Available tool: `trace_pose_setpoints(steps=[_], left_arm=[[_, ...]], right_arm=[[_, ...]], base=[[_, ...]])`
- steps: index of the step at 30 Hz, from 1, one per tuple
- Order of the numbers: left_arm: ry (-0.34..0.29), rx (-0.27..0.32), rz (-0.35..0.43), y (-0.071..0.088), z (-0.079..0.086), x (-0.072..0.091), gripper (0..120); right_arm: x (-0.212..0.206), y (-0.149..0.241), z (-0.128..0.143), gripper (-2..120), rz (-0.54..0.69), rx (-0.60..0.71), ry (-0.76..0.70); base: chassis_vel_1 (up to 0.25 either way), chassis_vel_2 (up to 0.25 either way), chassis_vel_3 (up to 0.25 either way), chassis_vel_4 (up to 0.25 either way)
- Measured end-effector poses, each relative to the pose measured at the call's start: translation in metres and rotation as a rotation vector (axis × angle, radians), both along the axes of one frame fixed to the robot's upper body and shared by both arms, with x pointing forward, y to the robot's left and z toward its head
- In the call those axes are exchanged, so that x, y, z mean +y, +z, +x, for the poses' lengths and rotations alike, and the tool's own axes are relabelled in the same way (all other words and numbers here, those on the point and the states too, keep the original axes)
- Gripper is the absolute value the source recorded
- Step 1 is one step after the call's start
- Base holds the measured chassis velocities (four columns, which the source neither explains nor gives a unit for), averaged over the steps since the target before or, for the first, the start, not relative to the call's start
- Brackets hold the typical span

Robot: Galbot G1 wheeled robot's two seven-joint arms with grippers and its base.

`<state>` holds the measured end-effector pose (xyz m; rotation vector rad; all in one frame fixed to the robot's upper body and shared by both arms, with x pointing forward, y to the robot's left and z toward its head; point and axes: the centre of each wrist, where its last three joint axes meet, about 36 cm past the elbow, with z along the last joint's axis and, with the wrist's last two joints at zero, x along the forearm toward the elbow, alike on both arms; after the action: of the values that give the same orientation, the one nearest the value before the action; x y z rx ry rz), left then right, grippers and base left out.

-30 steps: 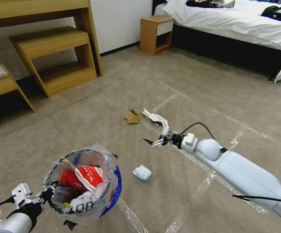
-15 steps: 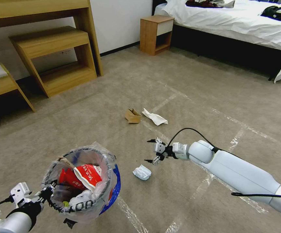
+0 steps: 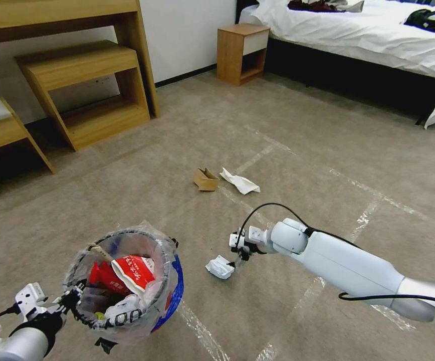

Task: Pick up the trash bin and place the garbage on the floor into it.

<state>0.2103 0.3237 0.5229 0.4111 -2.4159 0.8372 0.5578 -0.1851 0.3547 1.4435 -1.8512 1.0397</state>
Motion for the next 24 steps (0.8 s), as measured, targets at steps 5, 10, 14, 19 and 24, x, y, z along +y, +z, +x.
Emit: trace_pose_setpoints(steps=[5,10,14,19,24], left_arm=[[0.003,0.011,0.001,-0.003,-0.001,-0.001,0],[0.004,0.015,-0.001,-0.004,-0.002,-0.002,0],[0.004,0.017,0.000,-0.004,-0.002,-0.003,0],[0.000,0.020,0.002,-0.005,-0.002,-0.005,0],[-0.006,0.025,0.004,-0.008,-0.002,-0.008,0]], right_arm=[[0.008,-0.028,-0.005,100,0.010,0.044,-0.014],[0.019,-0.039,-0.009,100,0.024,0.043,-0.036],[0.030,-0.047,-0.011,100,0.039,0.048,-0.060],[0.044,-0.058,-0.009,100,0.048,0.052,-0.093],[0.057,-0.071,-0.014,100,0.048,0.070,-0.157]], base=[[0.000,0.000,0.000,0.000],[0.000,0.000,0.000,0.000],[0.000,0.000,0.000,0.000],[0.000,0.000,0.000,0.000],[0.000,0.000,0.000,0.000]])
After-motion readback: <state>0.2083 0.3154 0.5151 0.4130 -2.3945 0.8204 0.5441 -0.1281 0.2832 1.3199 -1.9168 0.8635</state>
